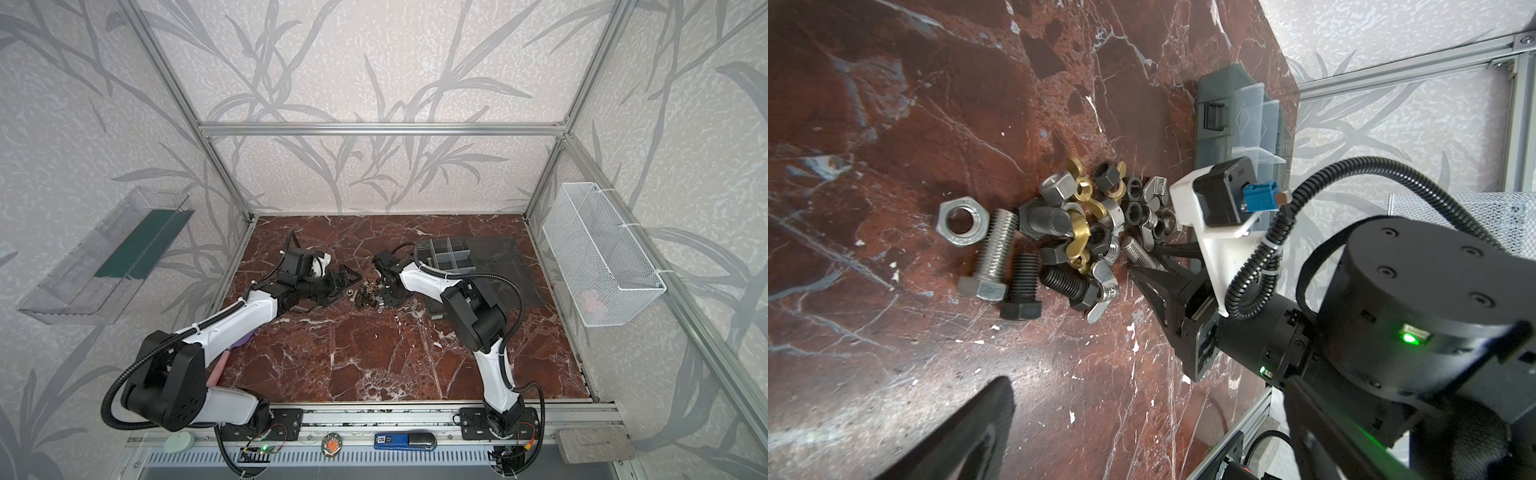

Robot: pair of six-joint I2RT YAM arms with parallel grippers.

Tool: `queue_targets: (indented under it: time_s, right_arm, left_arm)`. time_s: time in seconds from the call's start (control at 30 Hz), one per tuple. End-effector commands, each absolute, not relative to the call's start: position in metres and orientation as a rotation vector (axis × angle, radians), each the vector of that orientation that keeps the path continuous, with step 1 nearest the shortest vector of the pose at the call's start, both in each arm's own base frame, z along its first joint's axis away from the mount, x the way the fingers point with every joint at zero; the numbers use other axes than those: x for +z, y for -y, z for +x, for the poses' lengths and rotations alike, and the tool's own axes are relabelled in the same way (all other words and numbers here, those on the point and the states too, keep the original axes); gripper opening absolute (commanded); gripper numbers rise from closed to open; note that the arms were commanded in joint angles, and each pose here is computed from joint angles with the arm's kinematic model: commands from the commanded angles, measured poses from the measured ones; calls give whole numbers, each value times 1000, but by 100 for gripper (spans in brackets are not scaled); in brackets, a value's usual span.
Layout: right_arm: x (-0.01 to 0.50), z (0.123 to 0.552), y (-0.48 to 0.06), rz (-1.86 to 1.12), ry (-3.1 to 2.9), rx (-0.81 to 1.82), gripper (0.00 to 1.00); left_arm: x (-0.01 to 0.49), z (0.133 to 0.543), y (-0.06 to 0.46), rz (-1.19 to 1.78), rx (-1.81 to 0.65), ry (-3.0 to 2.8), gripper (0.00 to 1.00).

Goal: Sort the screws and nuts into containers
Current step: Pick up the screw from the center of the table.

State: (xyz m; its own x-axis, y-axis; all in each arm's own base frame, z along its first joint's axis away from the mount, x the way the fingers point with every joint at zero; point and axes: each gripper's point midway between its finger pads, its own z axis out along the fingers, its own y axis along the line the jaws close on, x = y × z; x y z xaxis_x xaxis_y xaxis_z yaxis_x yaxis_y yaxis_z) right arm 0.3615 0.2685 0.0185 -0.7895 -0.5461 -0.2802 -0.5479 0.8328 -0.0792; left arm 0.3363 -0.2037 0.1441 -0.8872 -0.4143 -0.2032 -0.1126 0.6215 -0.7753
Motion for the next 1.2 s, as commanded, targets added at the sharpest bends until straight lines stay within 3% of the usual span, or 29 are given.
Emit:
queue_targets:
  time_s: [0.0, 0.37, 0.77, 1.17]
  right_arm:
    - [10, 342, -258, -838, -2781, 5, 33]
    - [40, 349, -266, -796, -2744, 48, 20]
    - [139, 403, -242, -584, -2622, 71, 20]
    - [121, 479, -167, -258, -2710, -6, 20]
  left_arm:
    - [153, 343, 204, -414, -1146, -2471, 99]
    - [156, 344, 203, -401, -1134, -2467, 99]
    - [170, 349, 206, -365, -1149, -2434, 99]
    - [171, 346, 204, -336, -1126, -2447, 99]
